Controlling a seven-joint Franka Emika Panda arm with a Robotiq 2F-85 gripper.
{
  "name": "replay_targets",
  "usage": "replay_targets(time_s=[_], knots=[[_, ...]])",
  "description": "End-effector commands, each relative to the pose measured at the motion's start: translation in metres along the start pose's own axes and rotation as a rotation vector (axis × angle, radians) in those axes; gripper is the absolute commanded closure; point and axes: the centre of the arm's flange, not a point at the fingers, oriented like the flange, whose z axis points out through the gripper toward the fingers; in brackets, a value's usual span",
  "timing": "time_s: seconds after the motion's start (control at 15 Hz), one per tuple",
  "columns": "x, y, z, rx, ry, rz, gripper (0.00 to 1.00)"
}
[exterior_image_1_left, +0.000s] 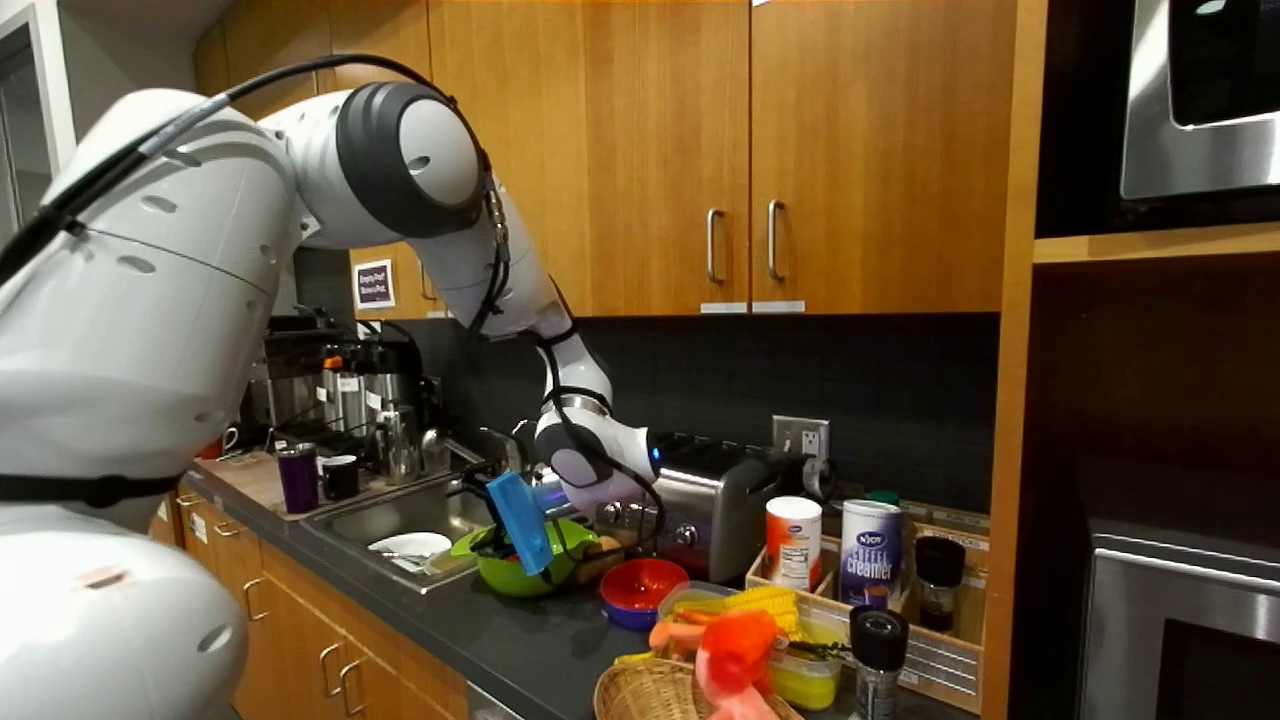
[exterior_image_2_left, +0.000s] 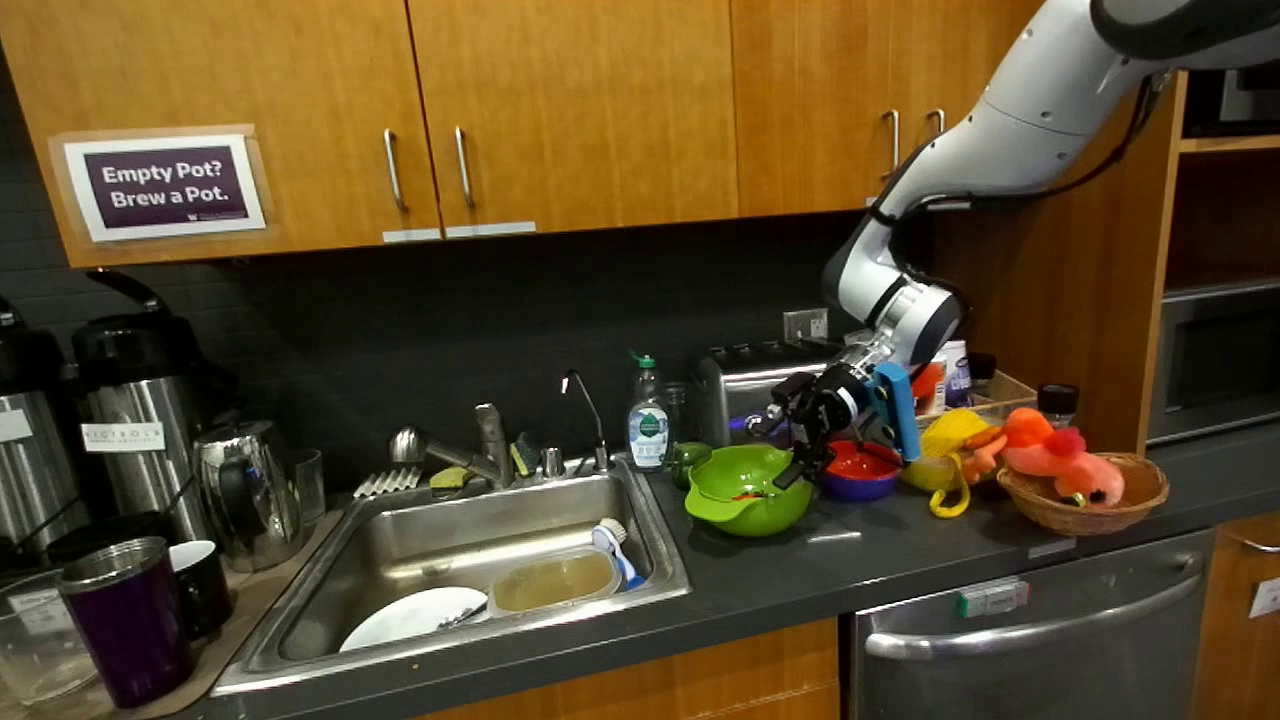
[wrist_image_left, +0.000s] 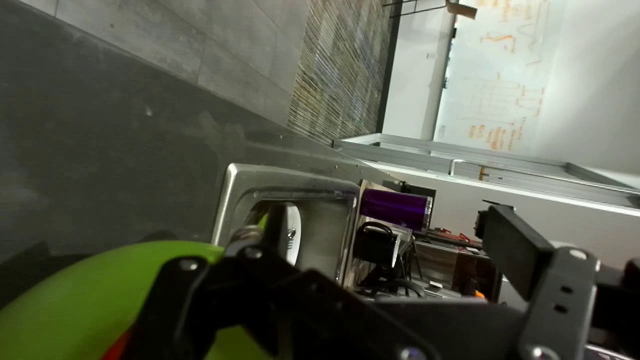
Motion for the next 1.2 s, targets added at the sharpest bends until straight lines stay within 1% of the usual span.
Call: replay_targets(time_s=[0.0,0.47,0.93,1.13], knots=[[0.010,-0.005,0.012,-0.065,-0.037,0.004,0.00],[0.010,-0.007,0.019,-0.100,-0.049,-0.006,0.00],[0.008,-0.028,-0.005,-0.140,0.007,-0.038,0.00],[0.011,-0.032,-0.009,-0.144,0.013,-0.048,0.00]])
